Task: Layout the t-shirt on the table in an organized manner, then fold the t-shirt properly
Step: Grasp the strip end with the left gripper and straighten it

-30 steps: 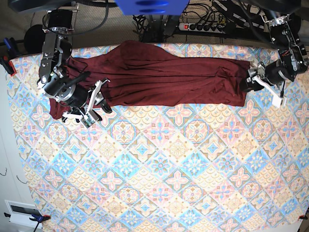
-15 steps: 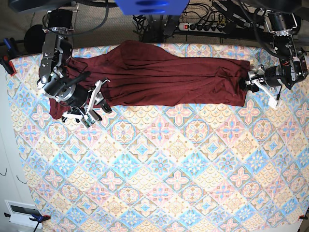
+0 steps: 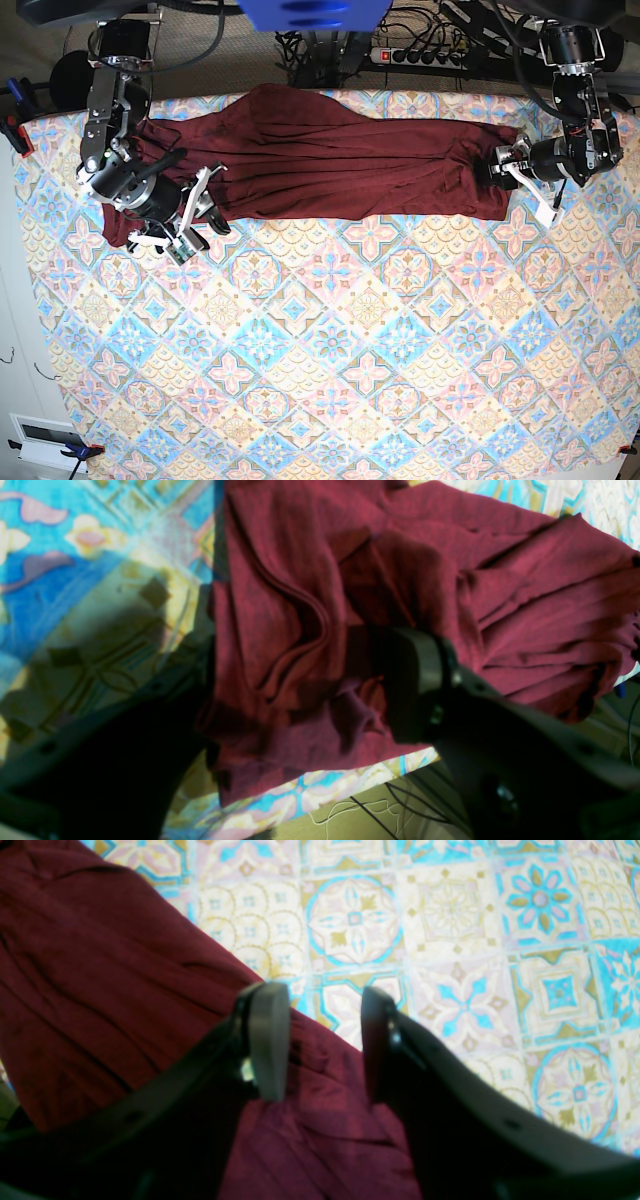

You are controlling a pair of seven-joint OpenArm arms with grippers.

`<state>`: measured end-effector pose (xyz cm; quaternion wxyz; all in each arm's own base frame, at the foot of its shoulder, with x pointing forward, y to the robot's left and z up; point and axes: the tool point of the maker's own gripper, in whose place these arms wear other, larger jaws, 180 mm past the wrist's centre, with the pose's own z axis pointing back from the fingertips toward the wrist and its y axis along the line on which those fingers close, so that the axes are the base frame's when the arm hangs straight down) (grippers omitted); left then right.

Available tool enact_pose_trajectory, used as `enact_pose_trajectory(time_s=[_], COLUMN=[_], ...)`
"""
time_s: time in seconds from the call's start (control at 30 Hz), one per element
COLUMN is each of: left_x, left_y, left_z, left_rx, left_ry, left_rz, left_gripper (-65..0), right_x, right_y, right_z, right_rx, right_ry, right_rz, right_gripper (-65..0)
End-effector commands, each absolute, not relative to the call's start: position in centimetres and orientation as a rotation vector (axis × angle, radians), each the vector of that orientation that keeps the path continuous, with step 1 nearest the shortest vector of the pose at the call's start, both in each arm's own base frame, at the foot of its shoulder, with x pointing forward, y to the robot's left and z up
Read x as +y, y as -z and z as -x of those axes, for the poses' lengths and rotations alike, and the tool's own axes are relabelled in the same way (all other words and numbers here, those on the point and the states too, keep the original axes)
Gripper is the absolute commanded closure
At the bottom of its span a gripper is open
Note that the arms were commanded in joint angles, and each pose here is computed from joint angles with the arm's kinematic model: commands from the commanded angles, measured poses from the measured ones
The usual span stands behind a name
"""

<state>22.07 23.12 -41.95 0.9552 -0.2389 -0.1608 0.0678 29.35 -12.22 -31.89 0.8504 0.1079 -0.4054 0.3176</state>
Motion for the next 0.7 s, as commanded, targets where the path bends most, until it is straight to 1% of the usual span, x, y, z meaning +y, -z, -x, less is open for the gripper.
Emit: enact_pose_trajectory(time_s=[0.0, 0.1, 0.17, 0.23, 0.3, 0.37, 0.53, 0.67], left_x=[22.2, 21.6, 21.4, 21.2, 20.7, 20.6, 22.5, 26.1], left_y=[42.0, 42.1, 42.0, 42.0, 41.9, 41.5, 40.6, 39.2], left_z=[-21.7, -21.7, -21.8, -21.8, -21.8, -22.1, -22.7, -23.5], left_rx=[-0.311, -0.313, -0.316, -0.315, -0.321, -0.337, -0.371, -0.445], left_ry=[-0.128, -0.130, -0.128, -0.119, -0.093, -0.079, -0.092, -0.162], left_rz=[0.513, 0.531, 0.535, 0.540, 0.558, 0.575, 0.547, 0.491], left_gripper=[-41.1, -40.6, -36.8, -29.0, -19.2, -12.0, 0.0, 0.0], right_x=[-12.1, -12.1, -12.1, -12.1, -12.1, -12.1, -12.0, -12.0], right_y=[30.5, 30.5, 30.5, 30.5, 30.5, 30.5, 30.4, 30.3], right_z=[-30.0, -30.0, -30.0, -30.0, -30.0, -30.0, -30.1, -30.0], right_rx=[-0.908, -0.908, -0.908, -0.908, -0.908, -0.908, -0.909, -0.911], right_ry=[-0.677, -0.677, -0.677, -0.677, -0.677, -0.677, -0.678, -0.679], right_rz=[-0.230, -0.230, -0.230, -0.230, -0.230, -0.230, -0.229, -0.230], right_gripper=[-22.8, -22.8, -22.8, -22.8, -22.8, -22.8, -22.8, -22.8])
